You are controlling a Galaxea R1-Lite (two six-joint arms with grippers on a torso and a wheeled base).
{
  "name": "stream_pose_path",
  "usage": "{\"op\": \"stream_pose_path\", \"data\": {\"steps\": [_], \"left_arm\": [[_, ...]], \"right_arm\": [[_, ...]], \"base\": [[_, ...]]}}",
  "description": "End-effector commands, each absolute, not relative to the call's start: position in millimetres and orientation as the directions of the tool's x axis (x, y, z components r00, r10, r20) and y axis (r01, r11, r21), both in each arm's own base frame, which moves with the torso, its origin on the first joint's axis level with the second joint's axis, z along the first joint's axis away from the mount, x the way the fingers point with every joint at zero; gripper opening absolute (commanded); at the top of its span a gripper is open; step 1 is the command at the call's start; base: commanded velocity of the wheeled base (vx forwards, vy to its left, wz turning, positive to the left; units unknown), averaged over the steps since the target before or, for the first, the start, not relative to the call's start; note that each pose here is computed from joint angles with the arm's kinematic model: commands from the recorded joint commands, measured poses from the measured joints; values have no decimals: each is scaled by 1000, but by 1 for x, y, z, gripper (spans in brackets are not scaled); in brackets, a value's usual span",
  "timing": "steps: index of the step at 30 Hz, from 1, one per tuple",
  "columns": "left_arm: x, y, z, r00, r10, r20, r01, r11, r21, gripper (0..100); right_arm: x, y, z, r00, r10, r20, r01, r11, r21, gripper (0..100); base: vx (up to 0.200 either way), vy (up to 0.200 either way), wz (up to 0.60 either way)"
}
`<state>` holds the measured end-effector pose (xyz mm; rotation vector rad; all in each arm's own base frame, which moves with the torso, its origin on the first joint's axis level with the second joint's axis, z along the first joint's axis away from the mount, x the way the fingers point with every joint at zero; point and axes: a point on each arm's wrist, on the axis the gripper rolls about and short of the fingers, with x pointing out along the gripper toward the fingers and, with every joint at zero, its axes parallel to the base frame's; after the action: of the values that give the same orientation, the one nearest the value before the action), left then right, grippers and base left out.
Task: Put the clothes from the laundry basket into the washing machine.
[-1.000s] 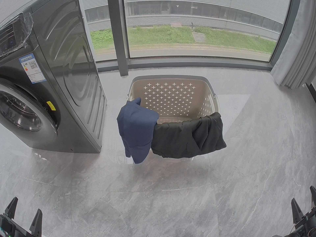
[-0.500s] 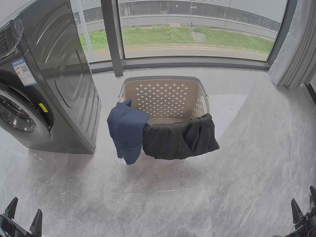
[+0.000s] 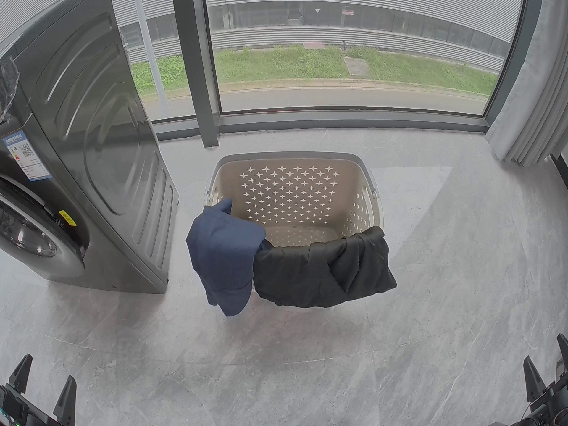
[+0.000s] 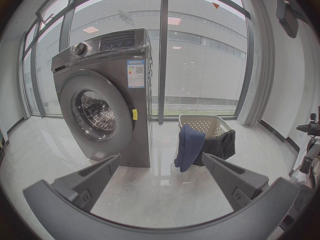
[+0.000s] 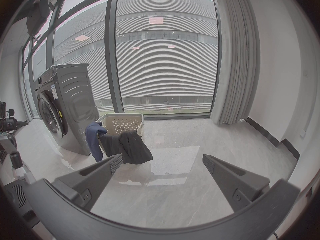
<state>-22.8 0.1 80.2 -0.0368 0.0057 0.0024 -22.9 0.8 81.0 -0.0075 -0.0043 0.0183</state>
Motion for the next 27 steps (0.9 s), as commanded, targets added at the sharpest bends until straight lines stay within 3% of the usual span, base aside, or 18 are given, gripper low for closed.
{"op": "stream_pose_path", "data": {"steps": [1, 4, 10, 19, 27], "left_arm": [[-22, 0, 76, 1000, 3, -12, -4, 999, -37, 100], [-22, 0, 76, 1000, 5, -11, -5, 999, -37, 100], [-22, 0, 76, 1000, 5, -12, -5, 999, -38, 100], [-22, 0, 76, 1000, 5, -11, -5, 999, -38, 100], [-22, 0, 76, 1000, 5, -12, -5, 999, -38, 100]], "right_arm": [[-22, 1, 77, 1000, 18, -11, -18, 1000, -7, 100], [-22, 1, 77, 1000, 18, -11, -18, 1000, -7, 100], [-22, 1, 77, 1000, 18, -11, -18, 1000, -7, 100], [-22, 1, 76, 1000, 18, -12, -18, 1000, -7, 100], [-22, 1, 77, 1000, 18, -11, -18, 1000, -7, 100]], "base": [[0, 0, 0], [0, 0, 0], [0, -200, 0], [0, 0, 0], [200, 0, 0]]}}
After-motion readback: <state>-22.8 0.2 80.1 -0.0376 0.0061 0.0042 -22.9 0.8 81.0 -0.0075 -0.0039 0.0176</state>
